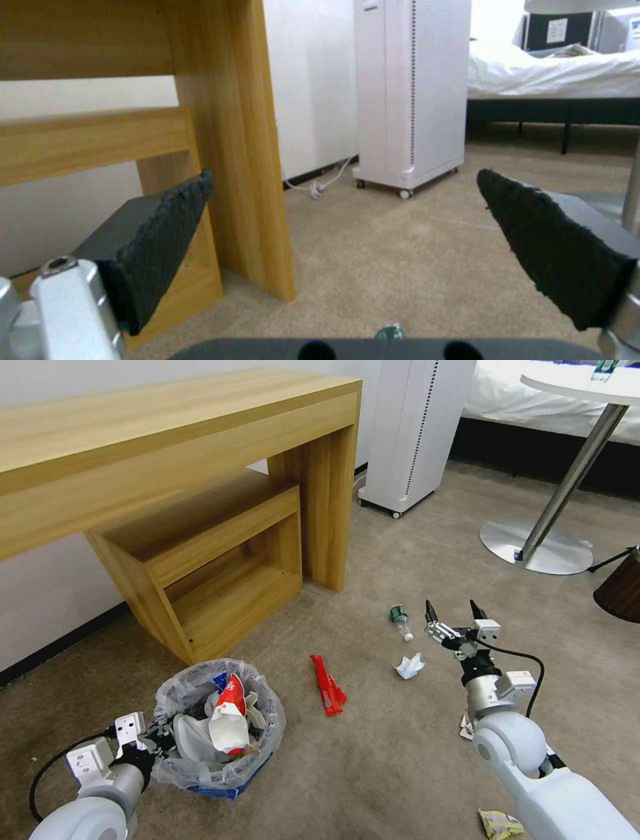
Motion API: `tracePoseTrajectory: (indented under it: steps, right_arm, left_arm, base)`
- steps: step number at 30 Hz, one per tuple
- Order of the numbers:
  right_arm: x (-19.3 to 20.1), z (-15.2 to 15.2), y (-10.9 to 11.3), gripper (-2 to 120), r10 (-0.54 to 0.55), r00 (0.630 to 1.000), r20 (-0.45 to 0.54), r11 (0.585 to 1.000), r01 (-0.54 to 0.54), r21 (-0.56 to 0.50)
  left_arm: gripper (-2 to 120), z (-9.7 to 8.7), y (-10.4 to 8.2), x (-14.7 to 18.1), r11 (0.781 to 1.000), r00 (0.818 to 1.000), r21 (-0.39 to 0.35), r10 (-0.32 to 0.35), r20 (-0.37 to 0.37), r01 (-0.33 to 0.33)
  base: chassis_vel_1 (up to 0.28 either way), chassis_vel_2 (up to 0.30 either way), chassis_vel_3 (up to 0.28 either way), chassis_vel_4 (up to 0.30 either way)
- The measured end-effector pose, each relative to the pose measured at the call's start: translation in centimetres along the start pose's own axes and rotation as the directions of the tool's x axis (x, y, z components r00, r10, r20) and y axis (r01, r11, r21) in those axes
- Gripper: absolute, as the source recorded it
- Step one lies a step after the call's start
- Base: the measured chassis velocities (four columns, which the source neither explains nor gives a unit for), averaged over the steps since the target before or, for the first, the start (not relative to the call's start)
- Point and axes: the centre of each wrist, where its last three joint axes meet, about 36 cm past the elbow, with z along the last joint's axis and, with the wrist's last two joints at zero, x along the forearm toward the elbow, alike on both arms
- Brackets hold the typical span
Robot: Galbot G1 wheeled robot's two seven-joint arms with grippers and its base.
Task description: Pick up the trash bin and place the garbage on the floor into it.
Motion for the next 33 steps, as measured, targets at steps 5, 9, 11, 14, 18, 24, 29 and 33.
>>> tracePoseTrajectory:
  steps: [5, 9, 11, 14, 18, 24, 29, 33]
  right_arm:
    - [0.03, 0.12, -0.07, 100, 0.000, 1.000, -0.001, 1.000, 0.000, 0.002]
    - [-0.01, 0.16, -0.09, 100, 0.000, 1.000, -0.001, 1.000, 0.000, 0.003]
    - [-0.02, 0.19, -0.10, 100, 0.001, 1.000, -0.001, 1.000, -0.001, 0.003]
    - [-0.04, 0.26, -0.15, 100, 0.001, 1.000, -0.001, 1.000, -0.001, 0.003]
    - [-0.04, 0.34, -0.19, 100, 0.001, 1.000, 0.002, 1.000, -0.001, 0.004]
    - [0.03, 0.45, -0.09, 100, 0.000, 1.000, 0.004, 1.000, 0.000, 0.002]
    - [0.00, 0.52, 0.05, 100, -0.004, 1.000, 0.014, 1.000, 0.004, -0.003]
    - [0.01, 0.53, 0.05, 100, -0.006, 1.000, 0.015, 1.000, 0.006, -0.003]
  left_arm:
    - [0, 0.03, -0.02, -0.01, 1.000, 1.000, 0.001, 0.000, 0.001, 0.000]
    - [0, 0.02, -0.02, -0.07, 1.000, 1.000, 0.001, 0.001, 0.001, -0.001]
    - [0, 0.02, -0.02, -0.10, 1.000, 1.000, 0.001, 0.001, 0.001, -0.001]
    - [0, 0.04, 0.01, -0.17, 1.000, 1.000, 0.001, 0.001, 0.000, -0.001]
    - [0, 0.05, 0.03, -0.19, 1.000, 1.000, 0.001, 0.001, 0.000, -0.001]
    - [0, 0.07, 0.04, -0.20, 1.000, 1.000, 0.001, 0.000, -0.001, 0.000]
    - [0, 0.15, 0.02, -0.22, 1.000, 1.000, 0.003, 0.001, -0.002, -0.001]
    - [0, 0.17, 0.04, -0.21, 1.000, 1.000, 0.002, 0.001, -0.002, -0.001]
  base:
    - [0.000, 0.000, 0.000, 0.000]
    - [0.000, 0.000, 0.000, 0.000]
    - [-0.051, 0.019, 0.024, -0.019]
    - [-0.017, 0.009, 0.008, -0.006]
    - [0.000, 0.000, 0.000, 0.000]
    - [0.000, 0.000, 0.000, 0.000]
    - [0.000, 0.000, 0.000, 0.000]
    - [0.000, 0.000, 0.000, 0.000]
